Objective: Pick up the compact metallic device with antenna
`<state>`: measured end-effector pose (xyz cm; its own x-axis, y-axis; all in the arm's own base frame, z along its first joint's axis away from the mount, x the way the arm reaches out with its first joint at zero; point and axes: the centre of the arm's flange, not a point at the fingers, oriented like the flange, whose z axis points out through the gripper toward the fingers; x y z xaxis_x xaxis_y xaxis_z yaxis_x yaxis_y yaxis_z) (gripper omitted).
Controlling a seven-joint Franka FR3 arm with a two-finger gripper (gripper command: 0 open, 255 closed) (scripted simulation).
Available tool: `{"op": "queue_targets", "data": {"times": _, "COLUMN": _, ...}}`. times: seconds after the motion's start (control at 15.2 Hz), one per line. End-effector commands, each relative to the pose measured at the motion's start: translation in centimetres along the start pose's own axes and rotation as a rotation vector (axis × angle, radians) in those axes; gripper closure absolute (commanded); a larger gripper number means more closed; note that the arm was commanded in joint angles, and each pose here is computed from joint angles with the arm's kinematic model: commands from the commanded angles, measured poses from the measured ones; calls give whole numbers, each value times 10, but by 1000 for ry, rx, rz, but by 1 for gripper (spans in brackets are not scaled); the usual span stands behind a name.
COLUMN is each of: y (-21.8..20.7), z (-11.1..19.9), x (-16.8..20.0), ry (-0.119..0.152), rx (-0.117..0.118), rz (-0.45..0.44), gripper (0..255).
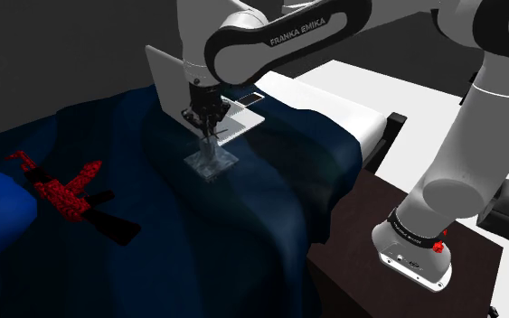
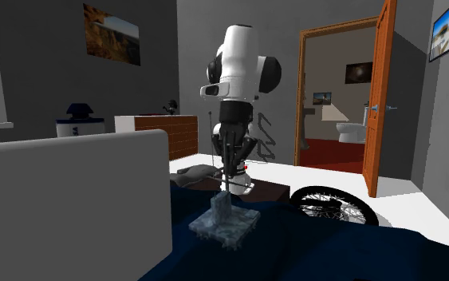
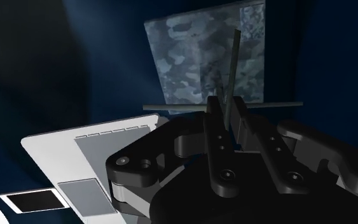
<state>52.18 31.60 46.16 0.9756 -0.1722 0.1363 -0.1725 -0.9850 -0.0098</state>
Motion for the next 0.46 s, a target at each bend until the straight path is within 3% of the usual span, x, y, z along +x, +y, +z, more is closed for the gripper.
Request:
{"op": "queue_targets", "data": {"times": 0.0, "y": 0, "z": -12, "x": 2, "ry": 0, "rx": 0, "rz": 0, "gripper": 255}}
{"op": "queue_targets", "data": {"times": 0.4, "y": -1, "z": -33, "x": 5, "ry": 0, "rx": 0, "rz": 0, "gripper": 255}}
